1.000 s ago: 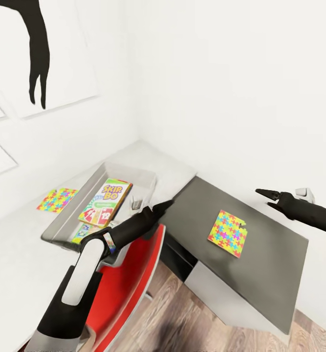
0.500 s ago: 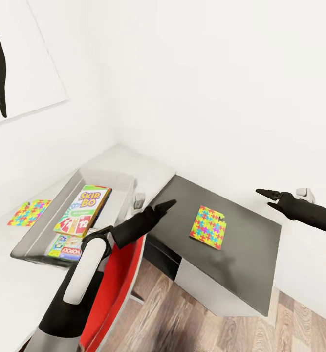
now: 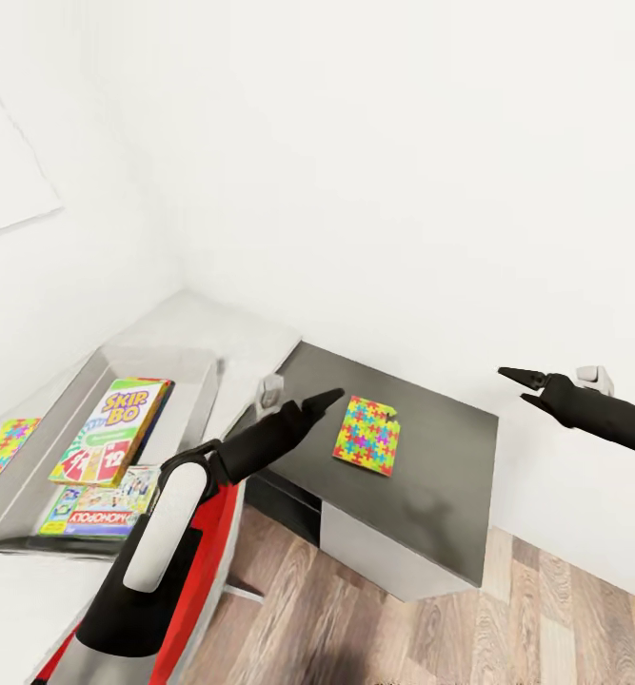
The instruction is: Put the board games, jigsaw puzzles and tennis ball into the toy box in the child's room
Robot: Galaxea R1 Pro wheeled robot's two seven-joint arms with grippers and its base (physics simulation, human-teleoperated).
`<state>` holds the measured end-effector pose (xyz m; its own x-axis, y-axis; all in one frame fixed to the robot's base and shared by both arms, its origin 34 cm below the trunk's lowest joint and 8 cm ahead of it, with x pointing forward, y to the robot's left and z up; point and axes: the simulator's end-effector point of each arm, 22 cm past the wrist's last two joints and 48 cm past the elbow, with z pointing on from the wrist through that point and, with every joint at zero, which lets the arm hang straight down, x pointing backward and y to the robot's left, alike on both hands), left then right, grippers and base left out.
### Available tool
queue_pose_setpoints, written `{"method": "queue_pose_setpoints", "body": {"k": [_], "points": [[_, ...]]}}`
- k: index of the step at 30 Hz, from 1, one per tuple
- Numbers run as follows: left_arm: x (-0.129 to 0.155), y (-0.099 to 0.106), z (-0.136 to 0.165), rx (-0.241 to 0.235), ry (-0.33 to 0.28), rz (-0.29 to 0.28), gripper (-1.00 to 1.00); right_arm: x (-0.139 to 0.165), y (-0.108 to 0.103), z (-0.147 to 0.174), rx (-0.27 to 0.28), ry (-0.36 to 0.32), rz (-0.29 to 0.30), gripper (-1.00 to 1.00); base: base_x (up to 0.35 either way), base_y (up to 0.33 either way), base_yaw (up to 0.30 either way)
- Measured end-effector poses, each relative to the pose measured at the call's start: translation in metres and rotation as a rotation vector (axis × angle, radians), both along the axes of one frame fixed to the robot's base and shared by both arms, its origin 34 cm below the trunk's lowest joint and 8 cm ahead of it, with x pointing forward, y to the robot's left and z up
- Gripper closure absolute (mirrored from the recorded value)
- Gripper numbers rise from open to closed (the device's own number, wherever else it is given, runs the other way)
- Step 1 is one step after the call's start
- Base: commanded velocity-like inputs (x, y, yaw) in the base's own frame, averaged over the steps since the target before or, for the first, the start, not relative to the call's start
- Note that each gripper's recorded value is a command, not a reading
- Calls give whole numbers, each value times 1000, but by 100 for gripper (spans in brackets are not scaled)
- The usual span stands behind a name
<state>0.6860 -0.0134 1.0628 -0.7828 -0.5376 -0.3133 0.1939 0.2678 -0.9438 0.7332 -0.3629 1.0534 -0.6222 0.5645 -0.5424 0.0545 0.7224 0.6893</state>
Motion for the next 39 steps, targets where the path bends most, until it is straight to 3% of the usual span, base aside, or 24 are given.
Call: {"method": "queue_pose_setpoints", "body": {"k": [9, 15, 20, 22, 25, 28, 34, 39], "points": [[1, 3, 0, 10, -4, 5, -100, 0, 0, 2, -2, -2, 0, -100, 0, 0, -276], [5, 13, -9, 46, 10, 27, -100, -1, 1, 0, -8, 3, 1, -100, 0, 0, -174], [15, 36, -25, 109, 39, 80, -100, -1, 9, -4, -1, 11, 10, -100, 0, 0, -88], [24, 56, -37, 153, 62, 123, -100, -2, 18, -10, 7, 22, 20, -100, 0, 0, -50], [28, 65, -41, 171, 74, 144, -100, -2, 23, -13, 9, 30, 24, -100, 0, 0, -37], [37, 88, -53, 224, 107, 194, -100, -4, 32, -27, 4, 65, 25, -100, 0, 0, -22], [46, 105, -60, 280, 136, 235, -100, -7, 33, -46, -4, 117, 14, -100, 0, 0, -13], [58, 116, -72, 369, 181, 262, -100, -14, 28, -74, -1, 189, -4, -100, 0, 0, -5]]}}
